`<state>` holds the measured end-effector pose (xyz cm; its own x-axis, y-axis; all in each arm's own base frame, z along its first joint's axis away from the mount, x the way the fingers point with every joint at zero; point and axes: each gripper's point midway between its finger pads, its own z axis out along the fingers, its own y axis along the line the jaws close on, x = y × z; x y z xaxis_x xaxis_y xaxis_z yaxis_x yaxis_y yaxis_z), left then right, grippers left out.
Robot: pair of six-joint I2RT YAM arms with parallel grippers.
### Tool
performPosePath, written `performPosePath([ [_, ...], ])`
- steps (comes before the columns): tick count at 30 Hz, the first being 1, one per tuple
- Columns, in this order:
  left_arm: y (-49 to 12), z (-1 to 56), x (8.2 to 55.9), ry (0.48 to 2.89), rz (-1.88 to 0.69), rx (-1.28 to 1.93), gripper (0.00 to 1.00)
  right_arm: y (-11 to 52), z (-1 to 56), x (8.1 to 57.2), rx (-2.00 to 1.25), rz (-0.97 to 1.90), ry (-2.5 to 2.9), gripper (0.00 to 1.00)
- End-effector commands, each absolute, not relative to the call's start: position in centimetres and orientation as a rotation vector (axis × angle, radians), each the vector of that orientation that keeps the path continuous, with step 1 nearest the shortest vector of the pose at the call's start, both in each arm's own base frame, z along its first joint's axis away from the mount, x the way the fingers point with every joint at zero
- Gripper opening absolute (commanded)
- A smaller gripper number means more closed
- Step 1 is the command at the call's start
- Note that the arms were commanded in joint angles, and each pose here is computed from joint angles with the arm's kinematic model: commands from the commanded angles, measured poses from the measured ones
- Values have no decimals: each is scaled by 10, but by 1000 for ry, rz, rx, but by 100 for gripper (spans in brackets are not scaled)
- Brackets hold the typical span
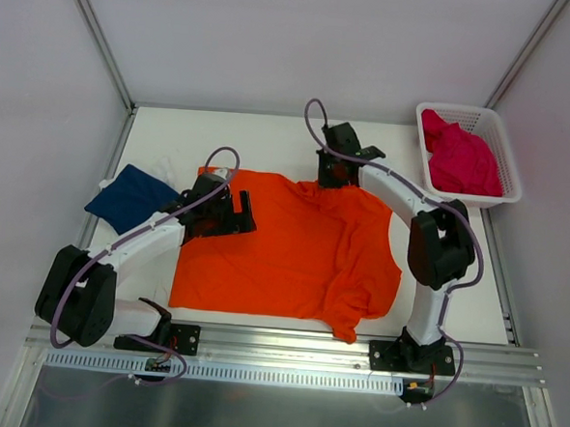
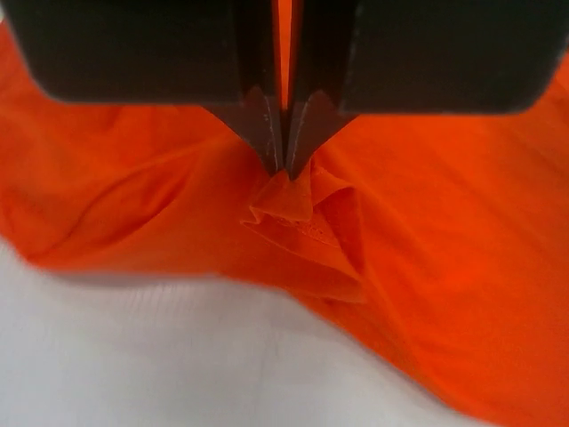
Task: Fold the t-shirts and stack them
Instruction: Flatten out the tshirt
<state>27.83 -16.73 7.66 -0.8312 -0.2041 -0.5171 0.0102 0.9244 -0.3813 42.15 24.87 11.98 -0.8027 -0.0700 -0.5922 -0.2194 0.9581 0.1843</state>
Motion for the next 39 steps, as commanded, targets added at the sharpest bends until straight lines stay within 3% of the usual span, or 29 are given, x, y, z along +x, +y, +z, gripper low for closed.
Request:
performPosePath([
  [1, -168, 88, 277, 2470, -553, -149, 99, 238, 112, 379, -224, 219, 2550, 3],
  [5, -169, 88, 275, 2469, -565, -151, 99, 246, 99, 341, -269, 186, 2586, 12],
  [9, -169, 88, 274, 2470, -572, -154, 99, 255, 103, 318, -308, 159, 2523, 49],
  [11, -170, 87, 273, 2473, -573, -150, 99, 253, 126, 315, -309, 142, 2436, 59],
  [12, -169, 87, 273, 2473, -573, -148, 99, 255, 137, 316, -303, 159, 2402, 71],
  [15, -168, 85, 271, 2478, -569, -157, 99, 259, 178, 322, -295, 229, 2302, 80],
  [20, -169, 84, 270, 2475, -580, -168, 99, 267, 200, 341, -367, 211, 2246, 81],
  [24, -170, 82, 267, 2484, -590, -170, 99, 289, 153, 365, -432, 183, 2378, 63],
  [27, -166, 81, 265, 2476, -578, -173, 99, 301, 122, 376, -453, 161, 2432, 58],
  [39, -160, 83, 263, 2448, -556, -168, 99, 301, 76, 391, -456, 100, 2518, 52],
])
